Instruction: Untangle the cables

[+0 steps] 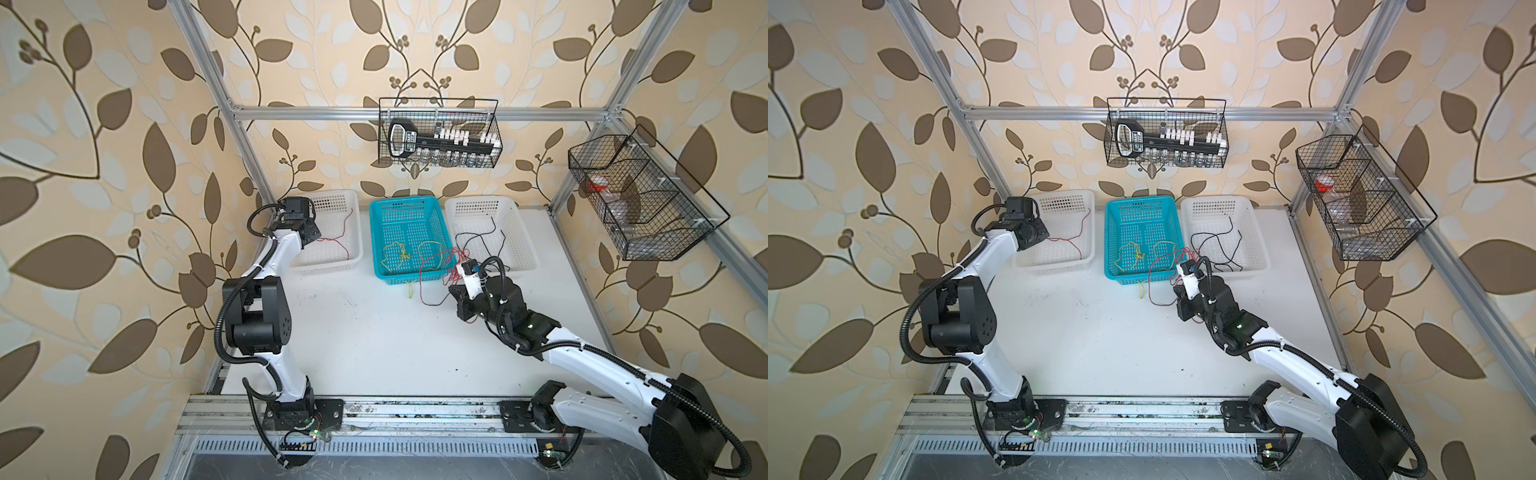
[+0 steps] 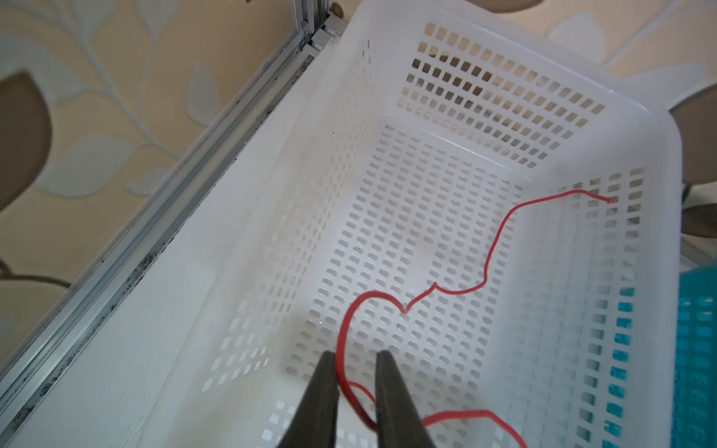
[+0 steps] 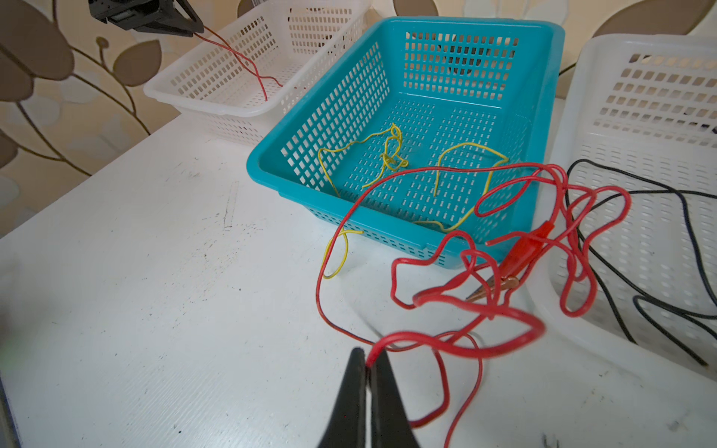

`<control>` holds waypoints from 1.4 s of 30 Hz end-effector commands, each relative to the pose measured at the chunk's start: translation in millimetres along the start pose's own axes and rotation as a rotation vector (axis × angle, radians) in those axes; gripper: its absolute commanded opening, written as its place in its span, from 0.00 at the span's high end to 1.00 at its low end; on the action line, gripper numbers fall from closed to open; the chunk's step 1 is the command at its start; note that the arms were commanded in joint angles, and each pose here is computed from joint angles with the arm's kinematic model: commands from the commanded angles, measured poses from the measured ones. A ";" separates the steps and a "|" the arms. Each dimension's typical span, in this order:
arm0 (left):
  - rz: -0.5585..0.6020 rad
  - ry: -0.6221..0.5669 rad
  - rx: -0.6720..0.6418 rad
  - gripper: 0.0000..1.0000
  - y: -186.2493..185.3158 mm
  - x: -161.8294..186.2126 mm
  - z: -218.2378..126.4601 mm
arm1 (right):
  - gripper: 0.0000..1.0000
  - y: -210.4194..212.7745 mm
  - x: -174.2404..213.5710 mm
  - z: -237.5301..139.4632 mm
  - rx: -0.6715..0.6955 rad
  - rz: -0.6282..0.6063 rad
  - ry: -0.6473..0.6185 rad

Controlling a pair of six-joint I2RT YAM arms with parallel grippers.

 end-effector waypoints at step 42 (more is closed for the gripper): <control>-0.124 0.173 0.628 0.01 -1.6 56.3 -115.2 | 1.00 6.6 -24.8 -13.3 -0.077 -0.023 -0.101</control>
Point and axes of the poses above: each gripper's point midway between its finger pads, its own z axis out along the fingers, its own y axis along the line the jaws close on, x = y × z, the point moved 10 cm from there along -z, back along the fingers, and after that the axes turned 15 degrees about -z, right-handed, at the moved point
